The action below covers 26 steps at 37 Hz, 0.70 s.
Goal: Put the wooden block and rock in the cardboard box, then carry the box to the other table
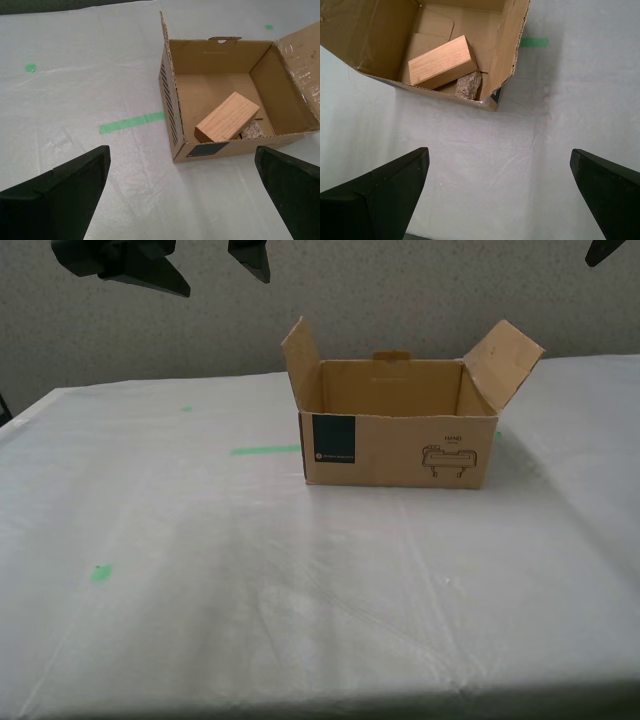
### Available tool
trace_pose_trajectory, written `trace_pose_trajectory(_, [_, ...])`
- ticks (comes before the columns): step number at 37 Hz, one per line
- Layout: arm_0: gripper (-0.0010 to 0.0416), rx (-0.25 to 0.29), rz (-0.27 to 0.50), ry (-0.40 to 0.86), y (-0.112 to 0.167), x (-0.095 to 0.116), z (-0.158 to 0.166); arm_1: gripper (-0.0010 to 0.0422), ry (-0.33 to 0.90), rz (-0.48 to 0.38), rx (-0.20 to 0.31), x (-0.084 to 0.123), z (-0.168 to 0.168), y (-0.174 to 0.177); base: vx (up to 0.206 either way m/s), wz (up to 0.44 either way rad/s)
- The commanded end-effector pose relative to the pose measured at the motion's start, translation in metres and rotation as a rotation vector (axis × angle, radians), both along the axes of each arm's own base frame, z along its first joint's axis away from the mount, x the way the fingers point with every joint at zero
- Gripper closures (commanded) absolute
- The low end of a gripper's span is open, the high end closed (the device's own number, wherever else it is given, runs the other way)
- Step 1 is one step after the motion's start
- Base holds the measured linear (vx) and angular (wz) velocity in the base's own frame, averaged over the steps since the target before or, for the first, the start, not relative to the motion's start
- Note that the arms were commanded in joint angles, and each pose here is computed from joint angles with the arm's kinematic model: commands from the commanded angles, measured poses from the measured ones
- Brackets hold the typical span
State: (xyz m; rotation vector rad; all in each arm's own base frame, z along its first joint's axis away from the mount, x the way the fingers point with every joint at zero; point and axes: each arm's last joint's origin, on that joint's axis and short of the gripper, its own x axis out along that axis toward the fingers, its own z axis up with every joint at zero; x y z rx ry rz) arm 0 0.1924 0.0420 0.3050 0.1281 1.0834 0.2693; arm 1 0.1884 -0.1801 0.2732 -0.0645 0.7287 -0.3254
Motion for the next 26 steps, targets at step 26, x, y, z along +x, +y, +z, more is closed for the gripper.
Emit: trace_pose_trajectory(26, [0.0012,0.000,-0.003,-0.001,0.0000,0.0000,0.0001,0.0016,0.000,0.000,-0.004,0.0001,0.0004,-0.0002,0.000,0.000])
